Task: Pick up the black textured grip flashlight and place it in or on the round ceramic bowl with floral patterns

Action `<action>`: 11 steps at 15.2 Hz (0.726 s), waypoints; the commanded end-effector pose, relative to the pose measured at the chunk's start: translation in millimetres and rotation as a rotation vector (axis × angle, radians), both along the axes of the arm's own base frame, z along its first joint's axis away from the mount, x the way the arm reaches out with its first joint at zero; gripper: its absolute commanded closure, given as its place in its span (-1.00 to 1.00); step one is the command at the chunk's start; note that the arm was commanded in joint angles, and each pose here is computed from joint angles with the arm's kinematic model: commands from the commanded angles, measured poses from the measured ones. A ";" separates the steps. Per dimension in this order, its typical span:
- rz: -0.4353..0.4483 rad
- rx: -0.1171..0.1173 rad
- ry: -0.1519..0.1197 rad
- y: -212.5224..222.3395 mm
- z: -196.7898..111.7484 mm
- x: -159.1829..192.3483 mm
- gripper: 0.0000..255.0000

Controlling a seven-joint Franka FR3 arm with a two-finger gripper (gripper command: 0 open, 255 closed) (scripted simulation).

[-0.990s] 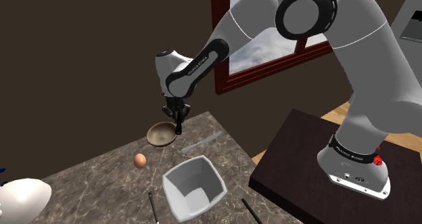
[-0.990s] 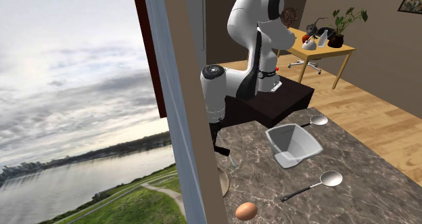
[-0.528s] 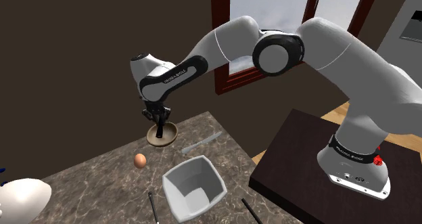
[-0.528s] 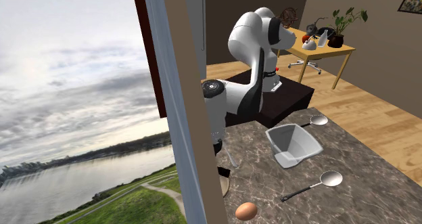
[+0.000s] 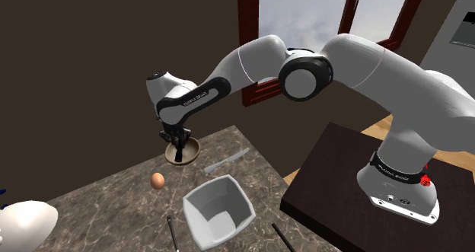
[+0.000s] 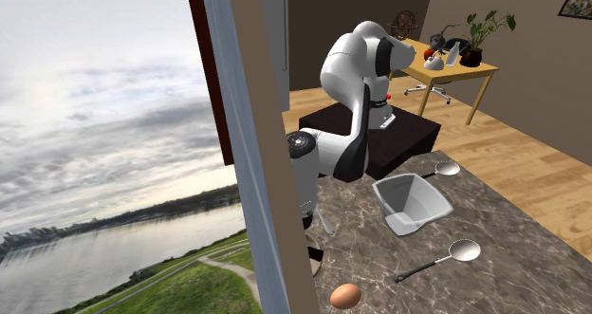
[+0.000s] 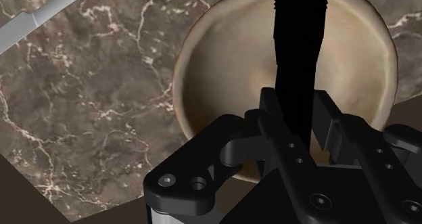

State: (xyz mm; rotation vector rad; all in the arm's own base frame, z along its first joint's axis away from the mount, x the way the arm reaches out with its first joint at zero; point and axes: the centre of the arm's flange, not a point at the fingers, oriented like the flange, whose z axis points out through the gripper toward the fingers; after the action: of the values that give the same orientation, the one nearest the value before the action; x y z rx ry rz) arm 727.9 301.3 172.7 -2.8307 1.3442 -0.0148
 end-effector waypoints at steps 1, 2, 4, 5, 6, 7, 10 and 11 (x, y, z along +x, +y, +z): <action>0.000 0.000 -0.001 0.3 -9.8 -0.1 1.00; 0.000 0.000 -0.001 0.3 -15.1 -0.1 1.00; 0.000 0.000 -0.001 0.3 -25.7 -0.2 1.00; 0.000 0.000 -0.001 0.4 -28.2 -0.1 1.00; 0.000 0.000 -0.001 0.4 -28.2 -0.1 1.00; 0.000 0.000 -0.001 0.4 -28.2 -0.1 1.00; 0.000 0.000 -0.001 0.4 -28.2 -0.1 1.00; 0.000 0.000 -0.001 0.4 -28.2 -0.1 1.00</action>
State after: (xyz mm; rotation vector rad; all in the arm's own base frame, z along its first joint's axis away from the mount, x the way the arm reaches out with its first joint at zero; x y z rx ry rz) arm 729.2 301.9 148.9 -2.8256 1.3427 -0.0224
